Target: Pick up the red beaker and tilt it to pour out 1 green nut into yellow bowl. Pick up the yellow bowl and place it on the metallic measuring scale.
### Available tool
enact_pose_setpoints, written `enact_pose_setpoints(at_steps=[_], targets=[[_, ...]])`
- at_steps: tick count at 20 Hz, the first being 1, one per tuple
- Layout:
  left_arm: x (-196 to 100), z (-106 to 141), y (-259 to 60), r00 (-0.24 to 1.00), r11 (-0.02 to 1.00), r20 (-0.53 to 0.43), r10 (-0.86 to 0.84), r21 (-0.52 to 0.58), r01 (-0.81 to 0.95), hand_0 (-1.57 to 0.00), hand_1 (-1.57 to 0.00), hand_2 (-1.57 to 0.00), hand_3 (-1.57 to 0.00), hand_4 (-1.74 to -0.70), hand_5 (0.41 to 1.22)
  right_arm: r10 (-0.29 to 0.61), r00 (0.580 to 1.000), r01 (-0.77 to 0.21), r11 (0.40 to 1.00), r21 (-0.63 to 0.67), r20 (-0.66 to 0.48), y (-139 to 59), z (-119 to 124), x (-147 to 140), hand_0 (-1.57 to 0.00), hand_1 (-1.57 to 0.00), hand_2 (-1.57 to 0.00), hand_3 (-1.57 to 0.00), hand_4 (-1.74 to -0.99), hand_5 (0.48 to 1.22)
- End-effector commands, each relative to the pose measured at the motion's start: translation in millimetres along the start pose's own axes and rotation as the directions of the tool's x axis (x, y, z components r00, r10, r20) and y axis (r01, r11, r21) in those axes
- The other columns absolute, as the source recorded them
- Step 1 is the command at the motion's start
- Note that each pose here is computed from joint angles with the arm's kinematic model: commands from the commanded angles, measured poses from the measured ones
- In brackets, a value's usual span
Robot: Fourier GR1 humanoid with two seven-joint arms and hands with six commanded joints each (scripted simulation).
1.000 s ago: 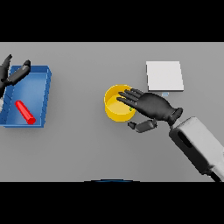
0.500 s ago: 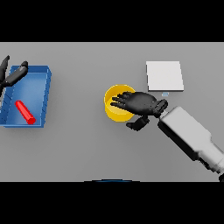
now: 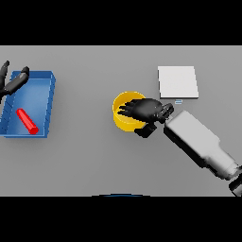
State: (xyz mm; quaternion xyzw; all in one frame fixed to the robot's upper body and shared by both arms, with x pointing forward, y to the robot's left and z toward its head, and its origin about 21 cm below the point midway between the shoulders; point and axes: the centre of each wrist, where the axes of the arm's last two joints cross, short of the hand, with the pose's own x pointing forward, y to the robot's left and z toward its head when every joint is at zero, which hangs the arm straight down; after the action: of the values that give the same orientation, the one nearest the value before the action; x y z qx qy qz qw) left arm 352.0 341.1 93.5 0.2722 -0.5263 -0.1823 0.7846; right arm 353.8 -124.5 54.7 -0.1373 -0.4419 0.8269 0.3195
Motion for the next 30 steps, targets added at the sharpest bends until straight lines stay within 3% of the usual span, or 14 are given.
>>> enact_pose_setpoints(at_steps=[1,3,4,6,8,10,13,16,20,27,30], targets=[[0.9,0.8,2.1,1.000,1.000,-0.001,0.000,0.000,0.000,0.00,0.00,0.00,0.00,-0.71,0.686,-0.008,1.000,0.008,1.000,0.003,-0.008,1.8,-3.8,0.1,0.00,-0.02,-0.02,-0.04,-1.336,0.810],[-0.2,1.2,-0.9,1.000,1.000,0.000,0.001,-0.001,-0.001,0.00,0.00,0.00,0.00,-0.71,0.691,-0.005,1.000,0.005,1.000,0.013,0.002,0.5,-4.3,0.2,-0.29,-0.24,-0.18,-0.17,-1.387,0.873],[3.8,0.1,4.7,1.000,1.000,0.000,0.004,0.005,-0.004,0.00,0.00,0.00,0.00,-0.72,0.692,0.007,1.000,-0.007,1.000,0.020,0.005,4.9,-4.1,-1.5,-0.54,-0.47,-0.31,-0.26,-1.420,0.943],[4.8,0.1,5.0,1.000,1.000,0.004,0.012,0.001,-0.012,0.00,0.00,0.00,0.00,-0.72,0.692,0.011,1.000,-0.011,1.000,0.026,0.018,5.1,-1.8,1.0,-0.91,-0.87,-0.69,-0.46,-1.512,1.043],[4.9,-0.6,2.1,1.000,1.000,0.007,0.005,-0.005,-0.005,0.00,0.00,0.00,0.00,-0.72,0.696,0.005,0.999,-0.006,1.000,0.015,0.040,6.7,0.3,-3.0,-1.15,-1.12,-1.01,-0.72,-1.586,1.107],[4.6,-1.0,2.9,1.000,1.000,0.009,0.003,-0.001,-0.003,0.00,0.00,0.00,0.00,-0.73,0.699,0.009,0.999,-0.009,1.000,0.003,0.048,5.8,-1.1,-2.3,-1.30,-1.28,-1.16,-0.94,-1.640,1.148],[2.6,-1.4,6.4,1.000,1.000,0.001,-0.014,0.000,0.014,0.00,0.00,0.00,0.00,-0.72,0.695,0.027,0.999,-0.027,1.000,-0.011,0.034,4.0,-0.7,0.3,-1.43,-1.42,-1.24,-1.18,-1.689,1.184],[5.0,1.7,5.5,1.000,1.000,0.001,-0.007,-0.008,0.007,0.00,0.00,0.00,0.00,-0.72,0.695,0.015,0.999,-0.014,0.999,-0.030,0.040,4.8,-0.4,-2.6,-1.50,-1.50,-1.31,-1.25,-1.714,1.202],[4.5,-0.1,5.0,1.000,1.000,-0.001,-0.005,-0.012,0.005,0.00,0.00,0.00,0.00,-0.72,0.696,-0.005,1.000,0.007,0.998,-0.061,0.027,-11.1,9.1,-7.7,-1.54,-1.54,-1.33,-1.34,-1.730,1.213],[2.5,1.5,4.9,1.000,1.000,-0.005,-0.016,-0.011,0.016,0.00,0.00,0.00,0.00,-0.72,0.686,-0.025,0.999,0.020,0.991,-0.132,-0.035,-37.5,49.5,-23.1,-1.56,-1.56,-1.43,-1.19,-1.739,1.219],[6.5,2.1,5.2,1.000,1.000,0.005,-0.016,-0.012,0.017,0.00,0.00,0.00,0.00,-0.72,0.686,-0.035,0.996,0.021,0.986,-0.164,-0.083,-41.3,54.2,-22.1,-1.57,-1.57,-1.50,-1.16,-1.740,1.220]])
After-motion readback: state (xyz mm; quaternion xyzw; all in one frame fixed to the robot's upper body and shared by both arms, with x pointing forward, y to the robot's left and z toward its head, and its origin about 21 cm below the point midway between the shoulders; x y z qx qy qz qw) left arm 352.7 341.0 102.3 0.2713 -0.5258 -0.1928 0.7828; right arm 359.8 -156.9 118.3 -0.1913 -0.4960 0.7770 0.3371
